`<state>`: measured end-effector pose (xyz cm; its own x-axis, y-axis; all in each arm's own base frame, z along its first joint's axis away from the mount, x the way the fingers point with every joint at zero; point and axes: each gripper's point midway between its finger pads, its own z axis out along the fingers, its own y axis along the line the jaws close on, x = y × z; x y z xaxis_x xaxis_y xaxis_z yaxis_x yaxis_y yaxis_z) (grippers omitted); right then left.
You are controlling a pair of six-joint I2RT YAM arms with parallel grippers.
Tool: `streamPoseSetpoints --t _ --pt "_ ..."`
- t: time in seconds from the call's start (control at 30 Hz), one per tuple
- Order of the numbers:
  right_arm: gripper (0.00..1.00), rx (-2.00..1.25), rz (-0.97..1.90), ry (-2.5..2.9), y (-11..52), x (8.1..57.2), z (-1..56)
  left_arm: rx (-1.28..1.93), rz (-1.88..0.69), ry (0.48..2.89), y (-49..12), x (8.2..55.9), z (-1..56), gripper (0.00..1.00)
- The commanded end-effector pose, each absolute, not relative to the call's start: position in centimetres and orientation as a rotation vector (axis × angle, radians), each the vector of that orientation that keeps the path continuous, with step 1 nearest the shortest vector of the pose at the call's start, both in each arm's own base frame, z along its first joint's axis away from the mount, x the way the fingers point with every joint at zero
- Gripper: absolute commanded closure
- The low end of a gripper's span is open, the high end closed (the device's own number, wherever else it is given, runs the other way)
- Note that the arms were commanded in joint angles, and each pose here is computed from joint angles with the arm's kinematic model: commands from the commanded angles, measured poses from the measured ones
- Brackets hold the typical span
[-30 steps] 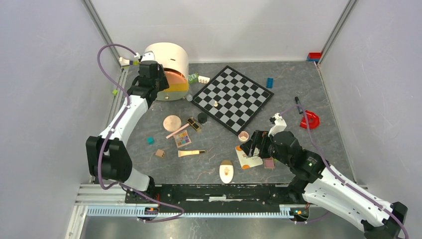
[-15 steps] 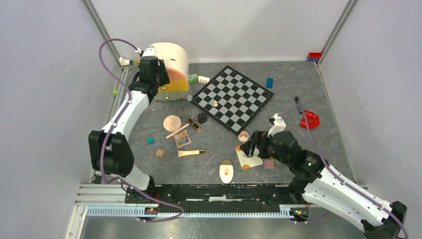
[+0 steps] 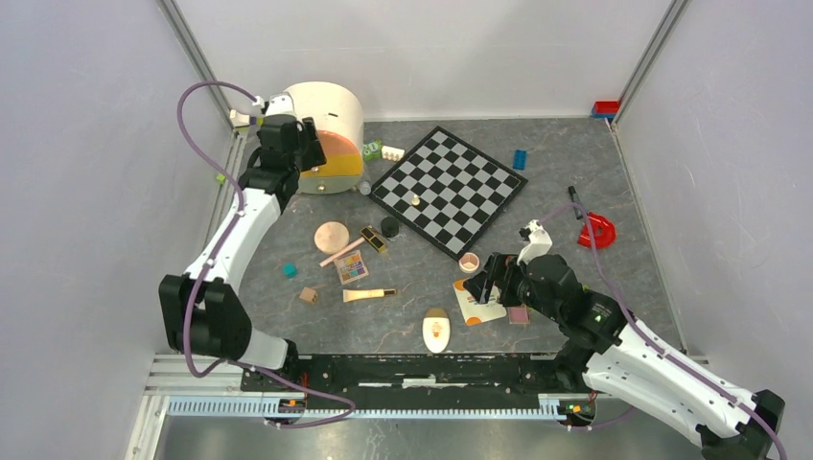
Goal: Organize the makeup
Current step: Close the drawer in the storage box.
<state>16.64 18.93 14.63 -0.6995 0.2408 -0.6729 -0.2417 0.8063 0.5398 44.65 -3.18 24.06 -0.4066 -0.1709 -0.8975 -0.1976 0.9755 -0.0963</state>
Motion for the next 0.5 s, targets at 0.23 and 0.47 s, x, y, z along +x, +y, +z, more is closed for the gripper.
streamPoseSetpoints --t 0.23,0.47 --pt "0.02 0.0 0.833 2.182 19.3 16.6 15.3 -0.307 -0.06 1.99 -3.5 41.6 22.7 0.28" --pt "0.02 0.0 0.838 2.18 19.3 16.6 15.3 -0.243 -0.094 2.007 -4.6 43.1 20.3 0.33"
